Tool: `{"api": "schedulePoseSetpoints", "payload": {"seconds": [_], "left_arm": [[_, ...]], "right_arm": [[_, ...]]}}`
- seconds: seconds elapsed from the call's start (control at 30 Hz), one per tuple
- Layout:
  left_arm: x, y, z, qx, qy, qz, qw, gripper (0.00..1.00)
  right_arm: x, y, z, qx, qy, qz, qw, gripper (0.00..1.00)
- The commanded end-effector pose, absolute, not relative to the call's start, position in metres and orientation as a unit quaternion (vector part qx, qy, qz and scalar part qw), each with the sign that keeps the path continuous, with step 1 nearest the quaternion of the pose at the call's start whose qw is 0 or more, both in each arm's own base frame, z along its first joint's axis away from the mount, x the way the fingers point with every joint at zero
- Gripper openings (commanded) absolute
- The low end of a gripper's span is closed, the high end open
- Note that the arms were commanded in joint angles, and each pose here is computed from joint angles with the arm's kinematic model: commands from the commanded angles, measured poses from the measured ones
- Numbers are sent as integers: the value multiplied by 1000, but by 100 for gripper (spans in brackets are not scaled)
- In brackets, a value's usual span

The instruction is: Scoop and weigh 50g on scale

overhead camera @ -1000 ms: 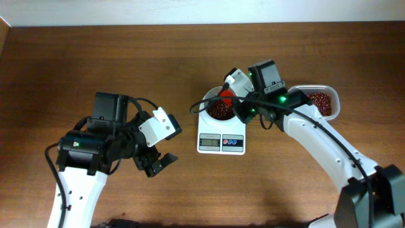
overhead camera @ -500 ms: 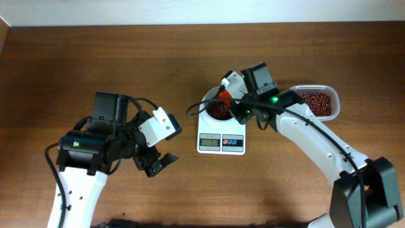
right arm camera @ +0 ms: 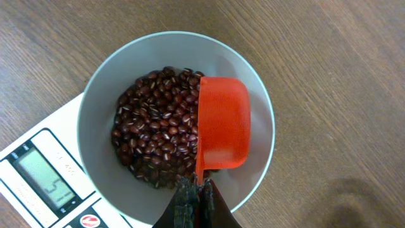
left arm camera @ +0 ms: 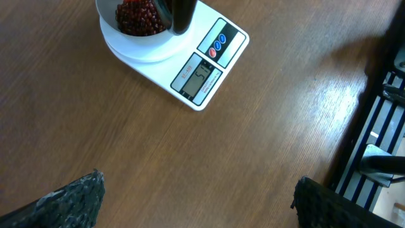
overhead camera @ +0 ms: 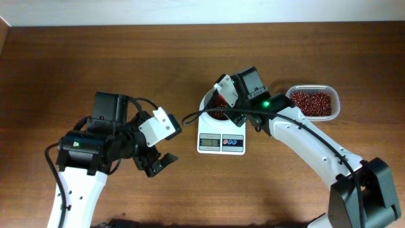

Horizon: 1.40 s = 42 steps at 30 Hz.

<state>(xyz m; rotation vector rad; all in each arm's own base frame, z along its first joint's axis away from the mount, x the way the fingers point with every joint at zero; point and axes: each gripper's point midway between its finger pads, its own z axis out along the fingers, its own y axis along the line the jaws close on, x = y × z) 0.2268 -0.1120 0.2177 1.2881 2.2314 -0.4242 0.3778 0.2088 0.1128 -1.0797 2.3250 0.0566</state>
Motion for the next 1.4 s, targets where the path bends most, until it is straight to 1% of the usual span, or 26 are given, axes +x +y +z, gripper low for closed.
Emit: {"api": "schedulePoseSetpoints", "payload": {"seconds": [0.0,0.07,0.23,0.77,0.87,1.17,1.37], "left_arm": [[228,-114,227,483,815,-157,277,99],[228,-114,227,483,815,-157,277,99],[228,-114,227,483,815,-157,277,99],[228,-114,227,483,815,-157,277,99],[228,-114,227,483,815,-157,277,99],[228,-114,227,483,815,-157,277,99],[228,-114,227,483,815,-157,277,99]], "right_arm": [[383,210,110,-406,869,10,284,4],[381,211,106,-408,870,13,276,4],[368,228,105,-416,866,74,266,4],[364,235,107,-372,884,118,257,4],[369,226,107,-342,895,127,256,4],[366,220,122,-311,881,268,235,4],[359,220,140,-298,854,360,228,4]]}}
